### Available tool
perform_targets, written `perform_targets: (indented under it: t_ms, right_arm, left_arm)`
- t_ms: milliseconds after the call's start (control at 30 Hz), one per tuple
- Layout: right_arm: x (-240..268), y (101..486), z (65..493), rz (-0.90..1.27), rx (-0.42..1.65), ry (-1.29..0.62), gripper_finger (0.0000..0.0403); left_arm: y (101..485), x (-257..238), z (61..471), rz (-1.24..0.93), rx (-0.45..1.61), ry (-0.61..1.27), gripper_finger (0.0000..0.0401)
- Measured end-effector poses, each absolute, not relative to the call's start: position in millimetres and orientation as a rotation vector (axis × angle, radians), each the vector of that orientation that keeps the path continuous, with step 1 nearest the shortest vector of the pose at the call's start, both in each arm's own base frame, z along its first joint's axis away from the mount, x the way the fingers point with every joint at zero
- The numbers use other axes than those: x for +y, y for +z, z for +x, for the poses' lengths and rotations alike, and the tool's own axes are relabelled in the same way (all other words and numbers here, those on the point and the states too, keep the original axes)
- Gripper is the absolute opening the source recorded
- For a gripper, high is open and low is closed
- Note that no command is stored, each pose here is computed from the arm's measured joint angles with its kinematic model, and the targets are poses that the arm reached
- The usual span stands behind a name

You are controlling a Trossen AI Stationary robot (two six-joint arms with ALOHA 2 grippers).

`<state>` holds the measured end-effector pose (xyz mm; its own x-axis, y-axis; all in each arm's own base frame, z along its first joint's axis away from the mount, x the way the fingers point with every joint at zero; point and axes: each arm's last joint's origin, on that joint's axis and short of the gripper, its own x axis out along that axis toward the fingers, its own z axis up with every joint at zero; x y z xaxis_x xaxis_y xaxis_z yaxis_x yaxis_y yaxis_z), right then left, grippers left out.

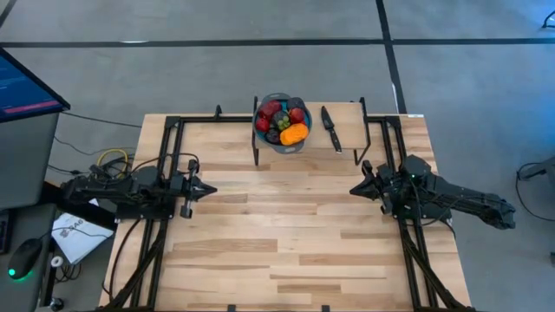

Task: Pick & Place Fruit
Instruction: Return to Home Position

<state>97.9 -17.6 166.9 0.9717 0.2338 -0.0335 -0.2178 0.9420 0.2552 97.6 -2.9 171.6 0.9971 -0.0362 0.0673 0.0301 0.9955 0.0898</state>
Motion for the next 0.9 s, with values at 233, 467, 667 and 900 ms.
perform_targets:
  t_ms: [233, 467, 667, 900]
  right_arm:
    - [-19.7, 167.0, 98.0, 0.19, 0.051, 0.182, 0.0008]
    - [-18.8, 171.6, 94.3, -0.081, -0.048, 0.165, 0.0002]
    - [-11.4, 178.3, 94.8, -0.278, -0.126, 0.073, 0.0001]
    - [-5.3, 167.6, 97.2, -0.18, -0.019, -0.035, 0.0]
  left_arm:
    - [172.0, -2.9, 97.6, 0.089, -0.073, -0.033, 0.0008]
    - [172.2, -2.9, 97.6, 0.089, -0.075, -0.034, 0.0008]
    - [171.9, -3.0, 98.2, 0.089, -0.07, -0.035, 0.0008]
    - [170.7, -3.0, 99.6, 0.089, -0.054, -0.036, 0.0008]
